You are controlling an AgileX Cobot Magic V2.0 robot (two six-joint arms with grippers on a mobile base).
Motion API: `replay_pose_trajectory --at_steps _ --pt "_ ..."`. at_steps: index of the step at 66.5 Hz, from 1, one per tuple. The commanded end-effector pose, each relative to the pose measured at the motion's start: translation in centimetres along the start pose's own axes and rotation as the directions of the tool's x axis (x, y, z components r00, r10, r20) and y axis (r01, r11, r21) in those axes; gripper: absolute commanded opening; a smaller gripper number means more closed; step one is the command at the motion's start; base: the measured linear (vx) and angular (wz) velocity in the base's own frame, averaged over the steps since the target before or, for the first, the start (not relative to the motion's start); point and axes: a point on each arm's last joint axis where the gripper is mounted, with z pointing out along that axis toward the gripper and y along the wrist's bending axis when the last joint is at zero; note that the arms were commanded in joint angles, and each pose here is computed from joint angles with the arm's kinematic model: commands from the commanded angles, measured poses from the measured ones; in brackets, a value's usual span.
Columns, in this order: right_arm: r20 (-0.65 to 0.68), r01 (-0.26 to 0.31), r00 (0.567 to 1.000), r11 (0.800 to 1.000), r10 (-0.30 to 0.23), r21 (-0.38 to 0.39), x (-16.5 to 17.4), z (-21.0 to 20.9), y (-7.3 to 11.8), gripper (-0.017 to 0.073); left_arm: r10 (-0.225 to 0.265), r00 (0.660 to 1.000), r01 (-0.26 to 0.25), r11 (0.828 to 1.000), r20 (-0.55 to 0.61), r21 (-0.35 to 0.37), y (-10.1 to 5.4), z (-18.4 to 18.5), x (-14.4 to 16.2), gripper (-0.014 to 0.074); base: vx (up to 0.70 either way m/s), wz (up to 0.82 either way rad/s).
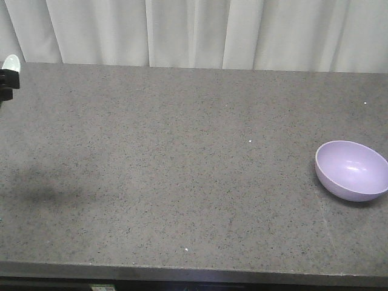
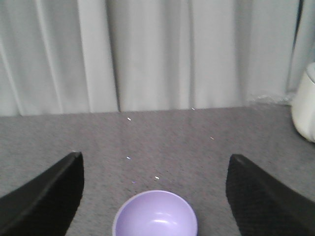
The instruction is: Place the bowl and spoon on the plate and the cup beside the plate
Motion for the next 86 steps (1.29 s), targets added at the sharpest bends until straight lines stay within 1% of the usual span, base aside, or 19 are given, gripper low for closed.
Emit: replay_pose_trajectory --at_steps 1,3,6,15,20,25,29,31,34,39,42,48,50,52,54,60,66,86 --pt "-0.051 0.06 0.997 0.992 -0.054 0.11 -1.9 2.3 -0.8 0.0582 -0.006 0.992 0.004 1.0 0.126 0.013 -0.6 -2.3 -1.1 -0.0007 0.0 0.0" --pt "-0.091 0.075 0.994 0.988 -0.063 0.136 -2.0 3.3 -1.0 0.0582 -0.006 0.992 0.004 1.0 0.127 0.013 -0.6 -2.4 -1.1 -0.0007 0.0 0.0" --pt "-0.14 0.091 0.988 0.984 -0.07 0.153 -2.0 4.7 -1.1 0.0582 -0.005 0.991 0.003 1.0 0.132 0.014 -0.6 -2.5 -1.1 -0.0007 0.0 0.0" --pt "-0.283 0.132 0.955 0.978 -0.083 0.159 -0.6 9.4 -1.2 0.0582 -0.005 0.992 0.003 1.0 0.124 0.015 -0.6 -2.5 -1.1 -0.0007 0.0 0.0" --pt "-0.346 0.119 0.937 0.976 -0.05 0.182 0.4 11.9 -1.8 0.0582 -0.005 0.992 0.003 1.0 0.123 0.015 -0.6 -2.5 -1.1 -0.0007 0.0 0.0" --pt "-0.397 0.087 0.918 0.973 0.005 0.213 1.4 14.2 -3.1 0.0582 -0.005 0.992 0.003 1.0 0.123 0.015 -0.6 -2.5 -1.1 -0.0007 0.0 0.0" --pt "-0.433 0.053 0.9 0.975 0.047 0.216 2.2 15.3 -4.2 0.0582 -0.004 0.993 0.002 1.0 0.12 0.014 -0.6 -2.5 -1.0 -0.0007 0.0 0.0" --pt "-0.452 0.031 0.89 0.978 0.066 0.204 2.6 15.9 -4.5 0.0582 -0.004 0.993 0.002 1.0 0.12 0.014 -0.6 -2.5 -1.0 -0.0007 0.0 0.0" --pt "-0.471 -0.028 0.876 0.985 0.105 0.168 3.2 16.7 -4.8 0.0582 -0.004 0.993 0.002 1.0 0.12 0.014 -0.6 -2.5 -1.0 -0.0007 0.0 0.0" --pt "-0.495 -0.104 0.856 0.988 0.15 0.118 4.0 18.0 -5.6 0.0582 -0.004 0.993 0.002 1.0 0.12 0.014 -0.6 -2.5 -1.0 -0.0007 0.0 0.0" --pt "-0.505 -0.142 0.844 0.983 0.18 0.112 4.5 18.6 -6.2 0.0582 -0.004 0.993 0.002 1.0 0.12 0.014 -0.6 -2.5 -1.0 -0.0007 0.0 0.0" --pt "-0.528 -0.207 0.814 0.97 0.242 0.126 5.6 19.6 -7.8 0.0582 -0.003 0.993 0.002 1.0 0.12 0.014 -0.6 -2.5 -1.0 -0.0007 0.0 0.0" --pt "-0.536 -0.218 0.807 0.968 0.25 0.123 5.9 19.8 -8.3 0.0582 -0.003 0.993 0.002 1.0 0.12 0.014 -0.6 -2.5 -1.0 -0.0007 0.0 0.0" --pt "-0.549 -0.22 0.8 0.97 0.242 0.108 6.3 20.2 -8.5 0.0582 -0.004 0.993 0.002 1.0 0.119 0.014 -0.6 -2.5 -1.0 -0.0007 0.0 0.0" --pt "-0.553 -0.24 0.794 0.966 0.25 0.092 6.5 20.5 -8.6 0.0582 -0.004 0.993 0.002 1.0 0.119 0.014 -0.6 -2.5 -1.0 -0.0007 0.0 0.0" --pt "-0.564 -0.266 0.787 0.962 0.249 0.053 7.2 21.5 -8.7 0.0582 -0.004 0.993 0.002 1.0 0.119 0.014 -0.6 -2.5 -1.0 -0.0007 0.0 0.0" --pt "-0.585 -0.293 0.767 0.955 0.263 0.046 8.1 22.5 -8.8 0.0582 -0.004 0.993 0.002 1.0 0.119 0.014 -0.6 -2.5 -1.0 -0.0007 0.0 0.0" --pt "-0.664 -0.313 0.703 0.949 0.254 0.032 11.2 25.1 -9.3 0.0582 -0.003 0.993 0.002 1.0 0.117 0.014 -0.6 -2.5 -1.0 -0.0007 0.0 0.0"
